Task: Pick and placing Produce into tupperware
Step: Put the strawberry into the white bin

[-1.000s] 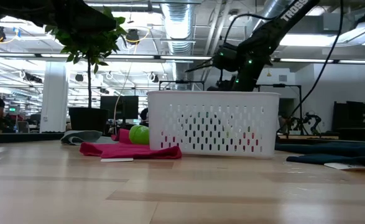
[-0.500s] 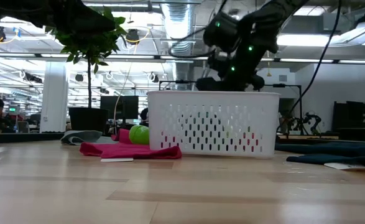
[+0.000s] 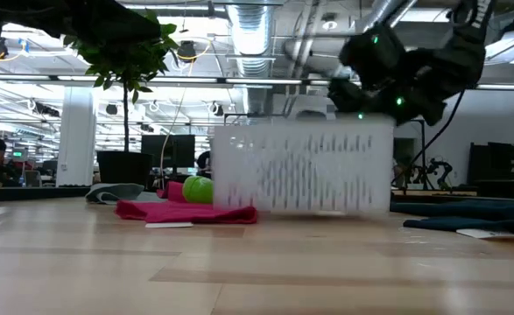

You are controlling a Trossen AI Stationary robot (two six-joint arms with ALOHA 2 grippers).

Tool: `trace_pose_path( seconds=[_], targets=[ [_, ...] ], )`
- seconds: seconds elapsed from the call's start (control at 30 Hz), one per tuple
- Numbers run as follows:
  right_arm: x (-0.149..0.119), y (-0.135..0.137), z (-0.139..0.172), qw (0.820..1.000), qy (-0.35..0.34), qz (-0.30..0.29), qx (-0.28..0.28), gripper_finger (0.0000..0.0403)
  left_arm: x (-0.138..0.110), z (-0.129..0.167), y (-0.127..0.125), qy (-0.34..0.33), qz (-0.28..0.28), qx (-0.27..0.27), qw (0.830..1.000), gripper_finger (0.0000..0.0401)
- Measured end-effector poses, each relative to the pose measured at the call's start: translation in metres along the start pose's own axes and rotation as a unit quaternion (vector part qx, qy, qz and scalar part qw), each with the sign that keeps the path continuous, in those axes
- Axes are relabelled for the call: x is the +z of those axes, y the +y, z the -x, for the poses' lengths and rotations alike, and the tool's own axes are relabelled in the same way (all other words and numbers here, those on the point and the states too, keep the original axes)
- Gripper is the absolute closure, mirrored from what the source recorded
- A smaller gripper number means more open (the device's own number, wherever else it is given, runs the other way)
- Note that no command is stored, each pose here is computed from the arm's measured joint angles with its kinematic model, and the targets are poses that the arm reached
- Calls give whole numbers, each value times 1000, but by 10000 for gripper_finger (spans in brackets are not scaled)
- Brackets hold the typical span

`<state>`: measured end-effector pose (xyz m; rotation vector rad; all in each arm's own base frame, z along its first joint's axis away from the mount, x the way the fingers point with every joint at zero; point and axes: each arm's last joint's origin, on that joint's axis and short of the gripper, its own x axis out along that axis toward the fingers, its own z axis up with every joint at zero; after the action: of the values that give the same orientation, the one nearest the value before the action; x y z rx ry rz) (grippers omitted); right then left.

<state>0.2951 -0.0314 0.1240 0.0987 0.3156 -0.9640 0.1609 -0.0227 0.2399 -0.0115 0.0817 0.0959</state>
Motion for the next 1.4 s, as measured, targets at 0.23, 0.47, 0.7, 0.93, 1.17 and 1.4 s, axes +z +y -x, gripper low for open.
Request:
trace_pose_path(
  seconds=[0.23, 0.47, 0.7, 0.93, 1.17, 1.4],
  targets=[
    [-1, -10, 0, 997, 3, -77, -18, 266, 0, 0, 0, -2, 7, 0, 1000, 395],
    [16, -1, 17, 997, -34, -60, 24, 265, 0, 0, 0, 1, 5, 0, 1000, 395],
    [23, -15, 21, 999, -9, -43, -8, 264, -1, 0, 0, 8, 0, 0, 1000, 395],
    [14, -31, -1, 993, 45, -108, -15, 265, -1, 0, 0, 8, -10, 0, 1000, 395],
    [19, -44, -28, 979, 73, -178, 72, 274, -2, 0, 0, 10, -10, -6, 1000, 395],
    [26, -61, -43, 970, 68, -215, 85, 275, -3, 0, 0, 13, -11, -9, 1000, 395]
  ],
)
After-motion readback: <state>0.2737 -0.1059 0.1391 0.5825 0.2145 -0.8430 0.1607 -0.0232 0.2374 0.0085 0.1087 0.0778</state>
